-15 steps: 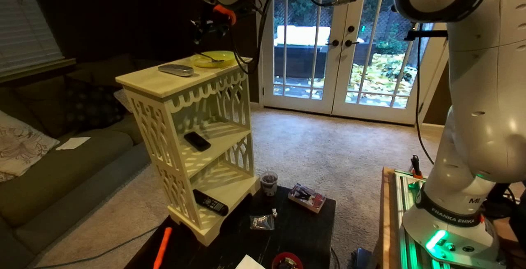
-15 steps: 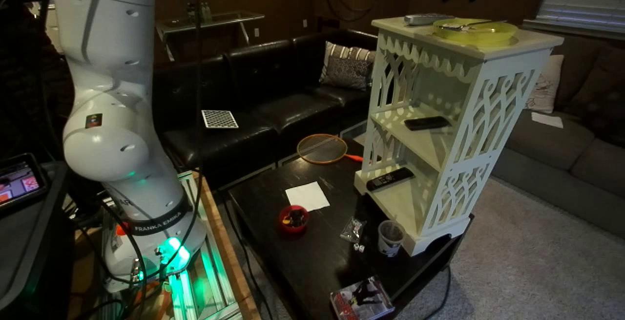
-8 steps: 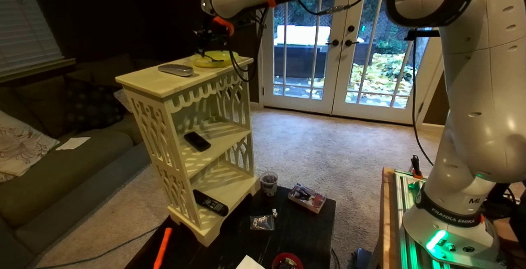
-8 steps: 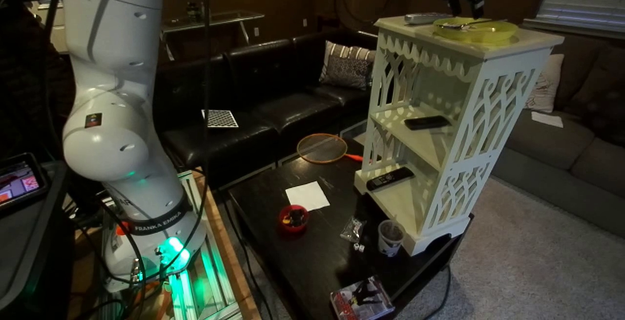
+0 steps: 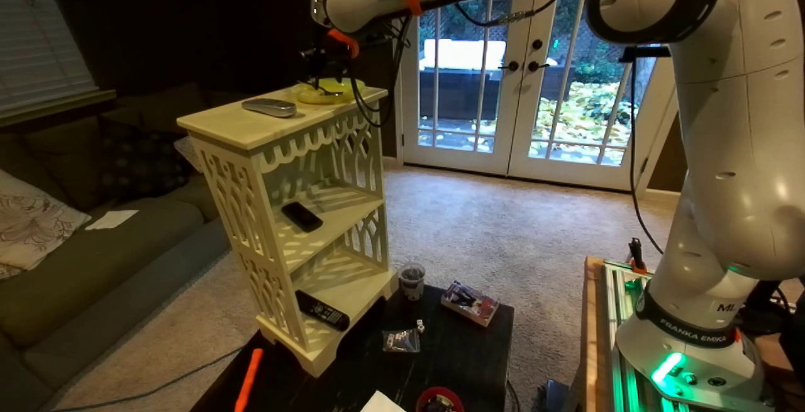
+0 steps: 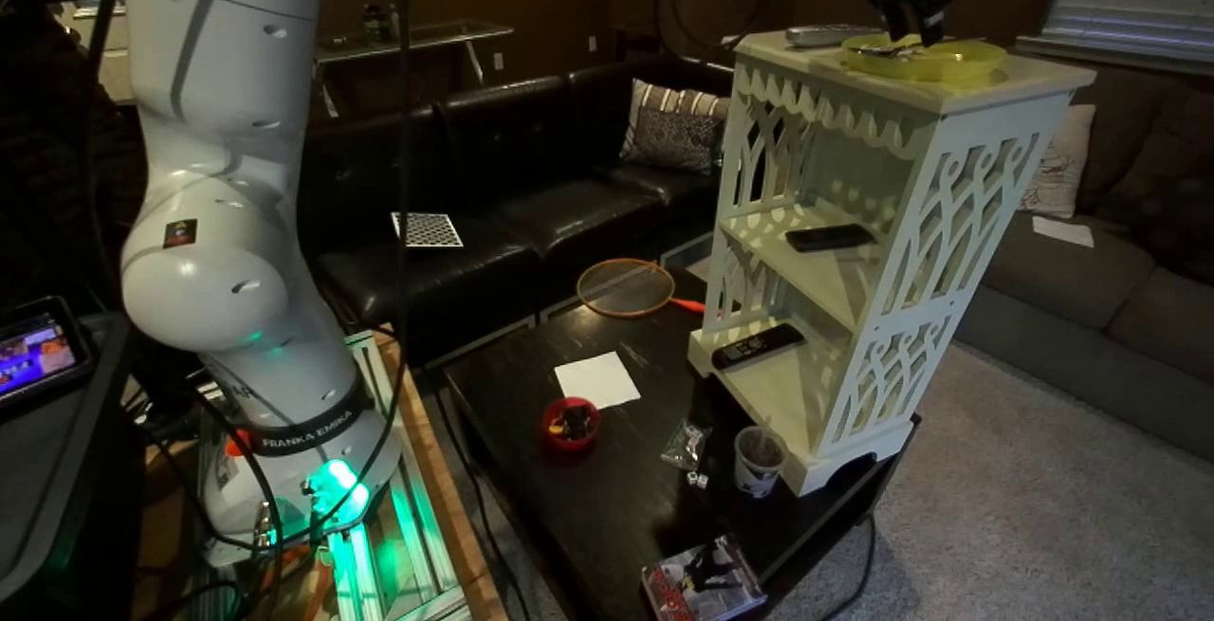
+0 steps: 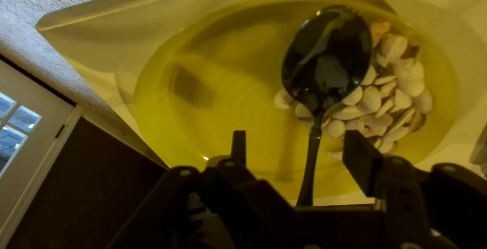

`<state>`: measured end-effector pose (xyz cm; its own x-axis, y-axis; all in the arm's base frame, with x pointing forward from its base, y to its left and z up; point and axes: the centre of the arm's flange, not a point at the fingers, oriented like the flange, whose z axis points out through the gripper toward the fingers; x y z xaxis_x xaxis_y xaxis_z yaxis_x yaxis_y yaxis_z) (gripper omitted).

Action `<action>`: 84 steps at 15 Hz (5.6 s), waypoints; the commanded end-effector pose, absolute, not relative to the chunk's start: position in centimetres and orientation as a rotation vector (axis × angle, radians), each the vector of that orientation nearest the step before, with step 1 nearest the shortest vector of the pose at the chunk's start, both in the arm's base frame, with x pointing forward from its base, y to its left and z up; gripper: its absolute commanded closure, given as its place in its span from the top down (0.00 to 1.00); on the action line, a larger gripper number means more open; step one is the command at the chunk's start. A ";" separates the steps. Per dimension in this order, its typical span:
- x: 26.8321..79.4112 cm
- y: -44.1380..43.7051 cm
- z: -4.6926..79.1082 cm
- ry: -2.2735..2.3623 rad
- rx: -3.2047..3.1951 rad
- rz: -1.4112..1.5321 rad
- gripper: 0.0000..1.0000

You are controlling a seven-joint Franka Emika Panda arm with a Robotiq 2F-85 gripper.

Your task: Put the fork on the lower shelf

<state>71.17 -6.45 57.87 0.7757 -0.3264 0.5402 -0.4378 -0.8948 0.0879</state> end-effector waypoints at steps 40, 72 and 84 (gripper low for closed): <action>42.8 -0.1 61.3 0.364 3.202 0.564 0.02; 53.5 -3.7 39.5 -0.804 3.068 0.625 0.02; 57.6 -2.3 28.0 -1.102 2.911 0.919 0.02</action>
